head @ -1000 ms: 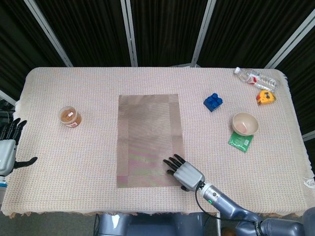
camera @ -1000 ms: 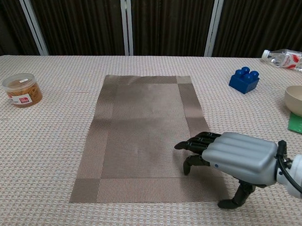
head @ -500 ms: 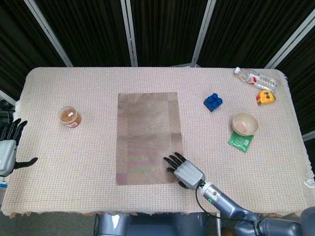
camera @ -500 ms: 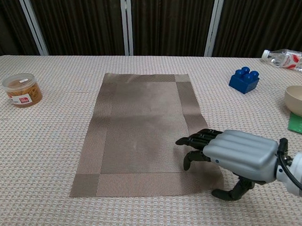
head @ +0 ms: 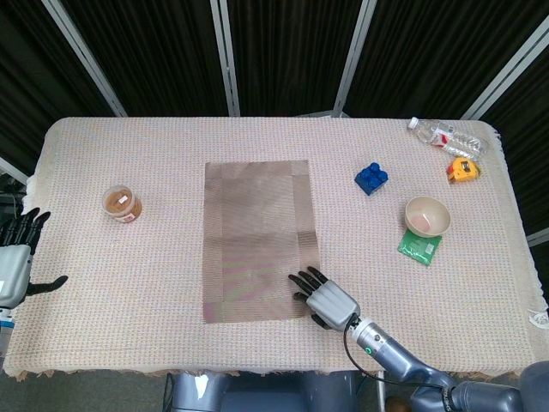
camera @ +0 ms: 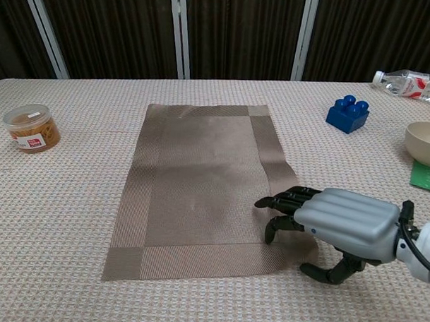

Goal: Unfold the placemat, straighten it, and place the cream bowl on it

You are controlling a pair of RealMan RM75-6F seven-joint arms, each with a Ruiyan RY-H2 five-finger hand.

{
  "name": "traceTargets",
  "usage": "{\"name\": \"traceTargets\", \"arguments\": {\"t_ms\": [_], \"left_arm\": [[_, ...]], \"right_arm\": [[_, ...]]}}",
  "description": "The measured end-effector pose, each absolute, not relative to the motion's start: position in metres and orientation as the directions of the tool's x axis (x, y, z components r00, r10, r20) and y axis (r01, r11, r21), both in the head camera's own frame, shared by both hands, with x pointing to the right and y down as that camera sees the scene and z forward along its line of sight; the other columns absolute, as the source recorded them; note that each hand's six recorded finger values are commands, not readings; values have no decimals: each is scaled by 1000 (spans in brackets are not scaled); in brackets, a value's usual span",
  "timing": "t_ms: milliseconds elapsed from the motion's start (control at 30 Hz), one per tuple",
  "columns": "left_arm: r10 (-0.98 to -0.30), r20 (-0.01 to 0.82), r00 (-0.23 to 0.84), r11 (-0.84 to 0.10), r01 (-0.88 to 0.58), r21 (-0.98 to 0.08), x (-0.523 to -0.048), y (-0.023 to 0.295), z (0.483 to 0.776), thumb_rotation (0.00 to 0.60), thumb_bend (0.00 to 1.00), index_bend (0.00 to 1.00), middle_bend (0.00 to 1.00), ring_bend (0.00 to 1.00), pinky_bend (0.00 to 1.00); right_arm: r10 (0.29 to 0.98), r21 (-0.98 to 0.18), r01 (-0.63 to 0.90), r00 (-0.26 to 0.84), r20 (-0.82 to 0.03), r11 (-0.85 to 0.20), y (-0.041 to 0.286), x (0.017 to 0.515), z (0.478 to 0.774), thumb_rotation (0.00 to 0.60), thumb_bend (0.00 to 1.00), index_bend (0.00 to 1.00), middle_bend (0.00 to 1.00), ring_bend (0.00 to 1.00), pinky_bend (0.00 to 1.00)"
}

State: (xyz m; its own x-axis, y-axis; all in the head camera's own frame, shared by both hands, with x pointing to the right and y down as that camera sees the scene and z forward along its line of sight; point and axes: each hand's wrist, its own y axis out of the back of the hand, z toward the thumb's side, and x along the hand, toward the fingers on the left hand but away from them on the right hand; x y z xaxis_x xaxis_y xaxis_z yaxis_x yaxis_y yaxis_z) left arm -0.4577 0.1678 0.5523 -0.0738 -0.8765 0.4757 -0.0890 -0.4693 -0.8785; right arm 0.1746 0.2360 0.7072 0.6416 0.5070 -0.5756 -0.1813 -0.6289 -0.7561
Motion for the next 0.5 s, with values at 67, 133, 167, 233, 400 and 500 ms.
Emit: {"name": "traceTargets", "arguments": {"t_ms": [67, 133, 167, 233, 400, 500], "left_arm": [[-876, 476, -73, -470, -90, -878, -457, 168, 553, 600, 73, 0, 0, 0, 0], [-876, 477, -73, -470, -89, -878, -457, 168, 553, 600, 72, 0, 0, 0, 0], [-876, 477, -73, -471, -89, -878, -457, 168, 553, 600, 71, 0, 0, 0, 0], [-875, 478, -73, -472, -88, -877, -457, 168, 554, 600, 70, 0, 0, 0, 0], [-874, 480, -72, -474, -86, -876, -457, 168, 554, 600, 70, 0, 0, 0, 0], [-874, 481, -71, -475, -86, -876, -456, 168, 555, 600, 69, 0, 0, 0, 0]], "right_arm": [[516, -760, -169, 641, -568, -627, 234, 175, 707, 600, 402, 285, 0, 0, 0], [525, -766, -159, 641, -560, -622, 232, 175, 707, 600, 403, 290, 0, 0, 0], [527, -768, -156, 642, -557, -622, 232, 175, 707, 600, 403, 296, 0, 0, 0], [532, -769, -147, 642, -552, -622, 231, 175, 707, 600, 403, 320, 0, 0, 0], [541, -773, -127, 645, -540, -621, 229, 175, 706, 600, 402, 415, 0, 0, 0], [549, -778, -112, 646, -530, -619, 227, 175, 705, 600, 402, 440, 0, 0, 0]]}}
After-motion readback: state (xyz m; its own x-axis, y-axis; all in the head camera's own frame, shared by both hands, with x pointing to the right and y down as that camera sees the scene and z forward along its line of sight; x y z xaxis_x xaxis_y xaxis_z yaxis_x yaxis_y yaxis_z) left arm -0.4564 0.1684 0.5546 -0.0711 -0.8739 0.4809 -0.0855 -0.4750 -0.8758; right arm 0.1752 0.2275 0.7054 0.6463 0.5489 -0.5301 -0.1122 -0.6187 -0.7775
